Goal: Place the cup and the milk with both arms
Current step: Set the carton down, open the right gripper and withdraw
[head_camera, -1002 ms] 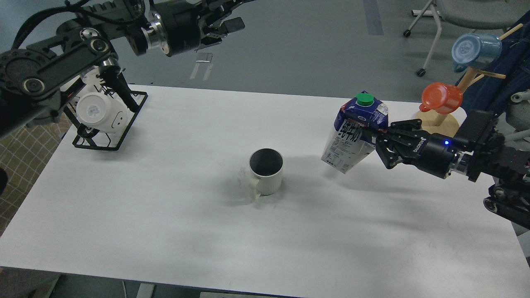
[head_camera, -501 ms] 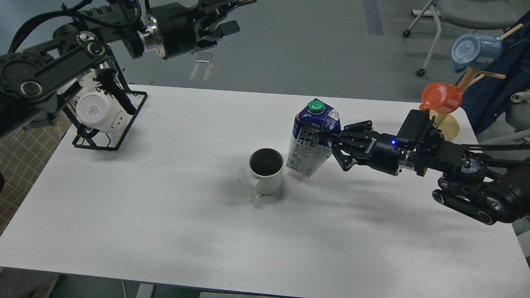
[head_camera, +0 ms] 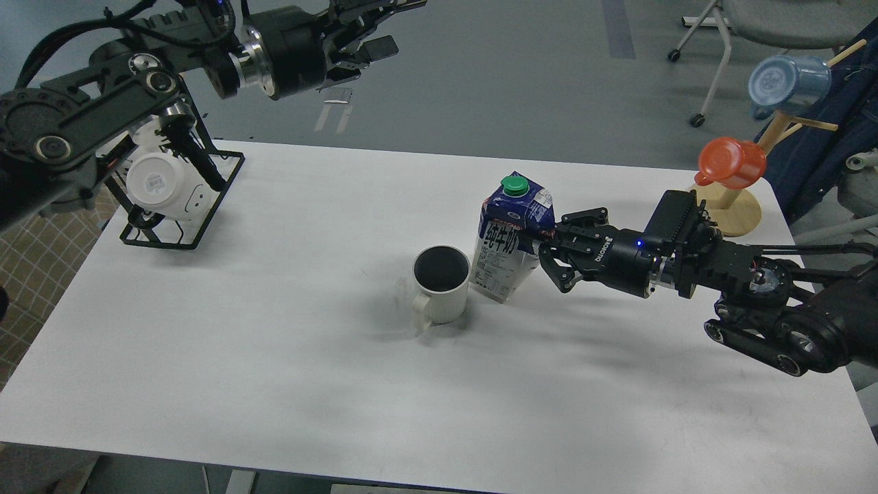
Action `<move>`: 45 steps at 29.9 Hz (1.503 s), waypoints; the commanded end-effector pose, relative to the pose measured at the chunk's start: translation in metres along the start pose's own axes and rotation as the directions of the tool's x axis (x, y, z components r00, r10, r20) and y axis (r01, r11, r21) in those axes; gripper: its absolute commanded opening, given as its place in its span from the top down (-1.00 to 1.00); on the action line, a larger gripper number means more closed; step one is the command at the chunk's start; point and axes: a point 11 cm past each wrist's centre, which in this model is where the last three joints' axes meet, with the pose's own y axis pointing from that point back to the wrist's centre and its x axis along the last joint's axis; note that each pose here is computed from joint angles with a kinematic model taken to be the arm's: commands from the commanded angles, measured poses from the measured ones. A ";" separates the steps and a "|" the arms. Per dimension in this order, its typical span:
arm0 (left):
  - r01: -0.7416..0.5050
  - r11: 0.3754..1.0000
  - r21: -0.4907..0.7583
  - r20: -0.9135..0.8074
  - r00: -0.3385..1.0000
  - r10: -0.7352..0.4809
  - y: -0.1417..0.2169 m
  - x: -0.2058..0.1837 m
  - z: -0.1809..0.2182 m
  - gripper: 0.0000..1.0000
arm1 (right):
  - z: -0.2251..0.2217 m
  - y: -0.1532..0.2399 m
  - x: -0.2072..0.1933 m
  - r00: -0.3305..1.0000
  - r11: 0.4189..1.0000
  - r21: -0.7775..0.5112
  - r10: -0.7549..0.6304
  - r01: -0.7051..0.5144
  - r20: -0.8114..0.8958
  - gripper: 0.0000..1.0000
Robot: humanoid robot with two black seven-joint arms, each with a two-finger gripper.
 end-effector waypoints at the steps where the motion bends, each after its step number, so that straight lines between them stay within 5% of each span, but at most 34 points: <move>1: 0.000 1.000 0.001 0.000 1.000 0.000 0.000 0.000 0.000 -0.90 | -0.001 0.000 -0.002 1.000 1.000 -0.001 0.000 0.000 0.008 -0.08; 15: 0.000 1.000 0.002 0.000 1.000 0.000 0.001 0.001 0.000 -0.90 | 0.001 0.013 -0.006 1.000 1.000 -0.015 -0.005 0.005 0.031 -0.23; 32: -0.001 1.000 0.001 0.000 1.000 0.001 0.001 0.001 0.000 -0.90 | -0.017 0.110 0.012 0.993 1.000 -0.019 0.008 -0.006 0.116 -0.25; 40: -0.022 0.999 -0.031 -0.010 1.000 0.021 0.001 0.007 0.008 -0.90 | 0.015 0.164 0.065 0.981 0.974 -0.198 0.143 -0.114 0.135 -0.27; 45: -0.041 0.997 -0.063 -0.024 0.999 0.040 0.000 0.011 0.016 -0.90 | 0.055 0.168 0.159 0.892 0.873 -0.334 0.424 -0.355 0.160 -0.30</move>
